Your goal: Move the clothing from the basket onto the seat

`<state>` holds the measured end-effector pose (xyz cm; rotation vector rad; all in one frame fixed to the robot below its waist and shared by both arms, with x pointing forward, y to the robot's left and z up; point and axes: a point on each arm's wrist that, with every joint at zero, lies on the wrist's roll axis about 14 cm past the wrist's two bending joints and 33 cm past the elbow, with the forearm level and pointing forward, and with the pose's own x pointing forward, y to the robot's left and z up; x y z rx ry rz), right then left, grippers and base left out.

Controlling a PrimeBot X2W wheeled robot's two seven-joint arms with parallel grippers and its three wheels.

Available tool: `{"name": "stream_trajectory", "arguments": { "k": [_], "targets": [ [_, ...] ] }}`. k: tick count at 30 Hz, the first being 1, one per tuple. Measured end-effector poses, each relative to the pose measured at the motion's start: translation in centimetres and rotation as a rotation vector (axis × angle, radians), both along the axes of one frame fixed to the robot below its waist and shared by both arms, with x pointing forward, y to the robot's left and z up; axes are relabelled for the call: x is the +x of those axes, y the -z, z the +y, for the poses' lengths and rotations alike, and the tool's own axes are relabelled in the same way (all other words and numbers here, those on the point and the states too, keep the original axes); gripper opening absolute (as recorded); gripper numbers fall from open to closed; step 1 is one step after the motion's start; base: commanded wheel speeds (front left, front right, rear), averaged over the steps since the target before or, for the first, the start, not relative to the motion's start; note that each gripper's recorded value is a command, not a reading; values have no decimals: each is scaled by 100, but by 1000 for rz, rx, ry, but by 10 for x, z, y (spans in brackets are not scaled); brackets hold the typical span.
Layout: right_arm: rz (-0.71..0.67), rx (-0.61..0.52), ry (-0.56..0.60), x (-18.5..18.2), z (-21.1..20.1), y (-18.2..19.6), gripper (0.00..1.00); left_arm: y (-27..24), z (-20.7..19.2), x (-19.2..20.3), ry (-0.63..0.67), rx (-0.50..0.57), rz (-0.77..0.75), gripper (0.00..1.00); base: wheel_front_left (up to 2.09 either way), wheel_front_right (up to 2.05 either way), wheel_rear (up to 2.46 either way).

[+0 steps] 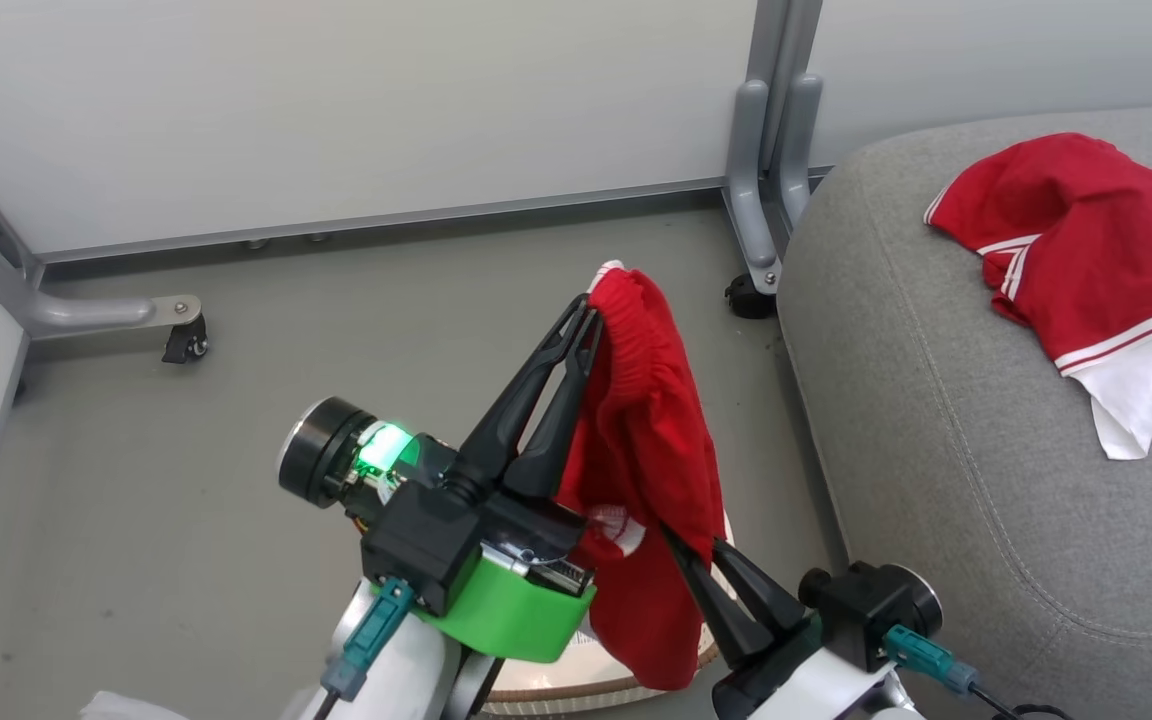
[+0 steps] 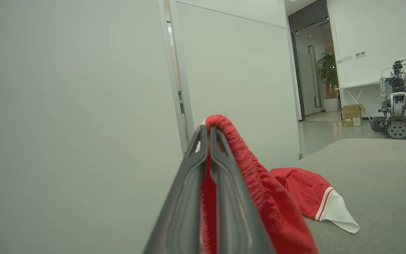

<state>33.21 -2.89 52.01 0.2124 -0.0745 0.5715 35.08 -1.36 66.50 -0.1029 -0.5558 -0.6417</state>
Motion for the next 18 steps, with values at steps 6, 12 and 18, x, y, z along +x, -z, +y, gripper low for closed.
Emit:
{"name": "stream_trajectory", "arguments": {
  "k": [6,12,18],
  "targets": [
    [-17,1,28,4,-10,-5,0,35,8,19,-28,23,118,0,0,0,0],
    [-39,0,60,10,-21,-11,0,56,6,28,-19,42,180,0,0,0,0],
    [-42,1,76,12,-26,-12,0,69,3,32,-16,72,208,33,0,0,0]
  ]
}}
